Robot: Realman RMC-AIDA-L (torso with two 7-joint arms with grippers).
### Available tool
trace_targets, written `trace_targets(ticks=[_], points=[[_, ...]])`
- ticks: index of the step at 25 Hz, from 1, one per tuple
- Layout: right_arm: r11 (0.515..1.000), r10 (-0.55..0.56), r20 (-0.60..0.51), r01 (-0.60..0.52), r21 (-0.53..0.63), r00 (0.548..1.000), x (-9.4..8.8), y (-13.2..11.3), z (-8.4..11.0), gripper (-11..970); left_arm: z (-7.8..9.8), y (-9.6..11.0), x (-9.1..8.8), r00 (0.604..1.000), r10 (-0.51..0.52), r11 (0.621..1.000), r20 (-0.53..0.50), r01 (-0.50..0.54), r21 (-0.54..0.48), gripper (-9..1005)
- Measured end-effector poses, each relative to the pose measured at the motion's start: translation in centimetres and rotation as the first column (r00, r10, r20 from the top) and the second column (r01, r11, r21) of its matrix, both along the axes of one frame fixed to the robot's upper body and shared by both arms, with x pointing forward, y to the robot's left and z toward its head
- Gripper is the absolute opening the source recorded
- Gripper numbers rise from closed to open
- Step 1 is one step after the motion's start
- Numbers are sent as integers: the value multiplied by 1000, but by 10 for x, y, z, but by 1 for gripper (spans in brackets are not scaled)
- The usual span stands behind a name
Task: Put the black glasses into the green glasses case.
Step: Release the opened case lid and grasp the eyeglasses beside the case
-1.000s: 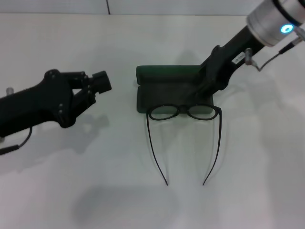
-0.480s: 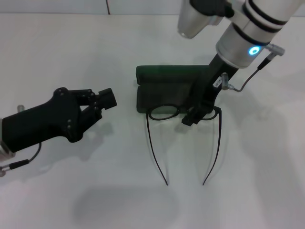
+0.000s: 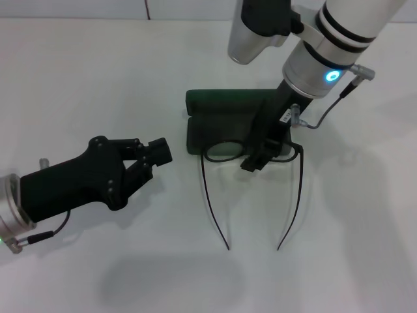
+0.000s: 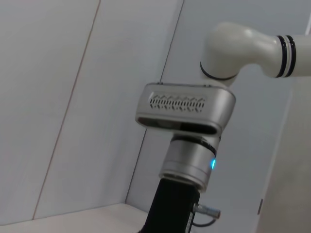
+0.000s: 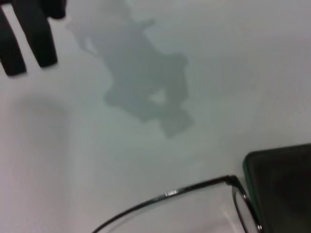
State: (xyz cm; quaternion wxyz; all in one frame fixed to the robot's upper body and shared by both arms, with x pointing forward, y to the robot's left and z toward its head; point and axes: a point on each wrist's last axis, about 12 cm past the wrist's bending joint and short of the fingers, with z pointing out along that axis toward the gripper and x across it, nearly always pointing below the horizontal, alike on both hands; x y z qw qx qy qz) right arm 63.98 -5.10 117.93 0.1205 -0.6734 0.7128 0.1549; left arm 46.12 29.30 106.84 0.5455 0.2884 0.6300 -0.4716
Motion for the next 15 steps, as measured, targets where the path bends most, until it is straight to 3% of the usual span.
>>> trace_targets(ticks=[8,15], points=[[1000,-22,12,22,20,1000,5,2,13,505,-4,-1,-2,1000,1,1000,1,-1,2,73],[999,-44,33,44,-2,999,9,-7,7,504,-5,-2,-3,1000,0,1000,4,0,9,73]])
